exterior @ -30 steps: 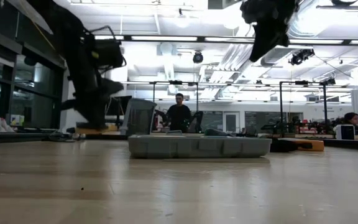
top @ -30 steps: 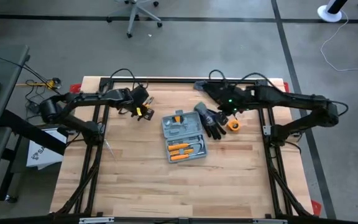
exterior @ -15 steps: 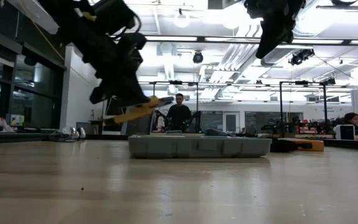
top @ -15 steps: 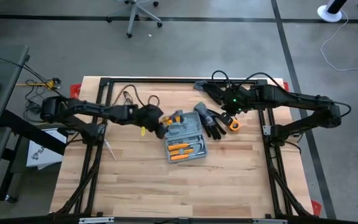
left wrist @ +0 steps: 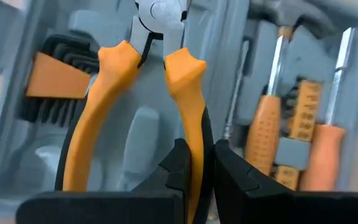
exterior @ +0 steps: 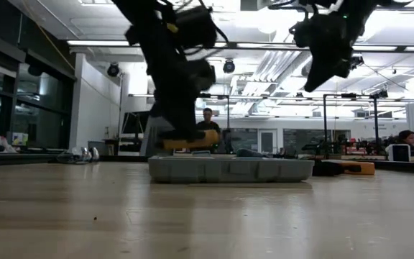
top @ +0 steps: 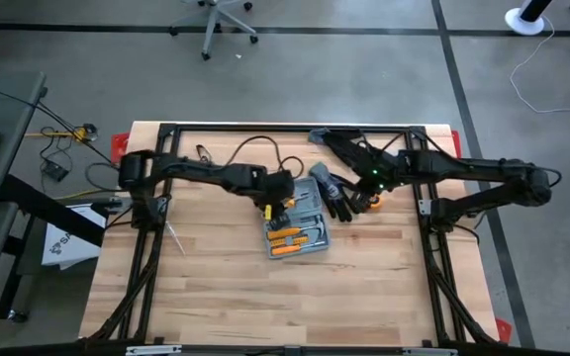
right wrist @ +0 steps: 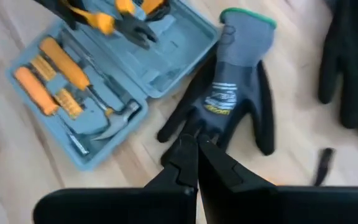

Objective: Prefit tool cases
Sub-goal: Put the yellow pliers into the gray toolbox

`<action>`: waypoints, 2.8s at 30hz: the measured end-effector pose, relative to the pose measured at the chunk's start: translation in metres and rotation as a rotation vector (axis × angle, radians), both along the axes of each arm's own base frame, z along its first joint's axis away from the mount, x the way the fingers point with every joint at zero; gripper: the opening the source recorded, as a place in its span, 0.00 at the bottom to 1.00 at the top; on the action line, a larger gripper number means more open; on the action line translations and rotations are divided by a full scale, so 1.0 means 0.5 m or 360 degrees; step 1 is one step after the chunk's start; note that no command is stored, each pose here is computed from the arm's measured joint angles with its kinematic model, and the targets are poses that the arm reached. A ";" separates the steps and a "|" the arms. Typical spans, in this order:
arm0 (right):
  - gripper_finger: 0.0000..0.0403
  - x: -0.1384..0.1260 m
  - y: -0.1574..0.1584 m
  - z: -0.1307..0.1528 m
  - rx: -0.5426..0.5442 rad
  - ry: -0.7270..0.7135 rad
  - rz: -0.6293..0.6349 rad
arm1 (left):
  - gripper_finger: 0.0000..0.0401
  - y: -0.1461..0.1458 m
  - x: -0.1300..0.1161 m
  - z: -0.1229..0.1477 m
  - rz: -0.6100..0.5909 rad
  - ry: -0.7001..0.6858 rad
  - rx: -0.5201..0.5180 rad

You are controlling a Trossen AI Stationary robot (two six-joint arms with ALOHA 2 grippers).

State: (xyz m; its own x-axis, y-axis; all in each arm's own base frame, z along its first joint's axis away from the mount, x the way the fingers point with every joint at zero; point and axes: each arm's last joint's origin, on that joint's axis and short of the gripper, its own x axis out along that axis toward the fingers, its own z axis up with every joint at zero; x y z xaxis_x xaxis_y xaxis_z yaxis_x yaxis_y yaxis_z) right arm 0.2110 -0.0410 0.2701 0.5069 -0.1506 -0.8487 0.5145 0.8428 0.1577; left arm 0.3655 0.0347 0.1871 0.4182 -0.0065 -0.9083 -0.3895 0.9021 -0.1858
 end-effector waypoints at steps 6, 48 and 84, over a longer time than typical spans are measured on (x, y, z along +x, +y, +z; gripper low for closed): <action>0.00 -0.040 0.008 -0.004 0.0056 -0.0110 -0.0092 | 0.08 -0.005 0.023 -0.022 -0.0084 0.0043 -0.0026; 0.00 0.029 0.004 -0.026 0.0216 -0.0329 0.0018 | 0.29 0.040 0.006 -0.007 0.0154 0.0104 0.0286; 0.00 0.192 -0.008 -0.149 0.0577 -0.0503 0.0181 | 0.09 0.012 -0.025 0.009 0.0113 -0.0239 -0.0060</action>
State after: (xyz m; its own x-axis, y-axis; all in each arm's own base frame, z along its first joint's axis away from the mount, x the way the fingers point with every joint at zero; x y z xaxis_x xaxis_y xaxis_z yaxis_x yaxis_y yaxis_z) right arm 0.3071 -0.0450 0.1954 0.7440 0.1969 -0.6385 0.3024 0.7529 0.5845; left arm 0.3530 0.0407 0.1915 0.5500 -0.0050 -0.8351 -0.4175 0.8644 -0.2801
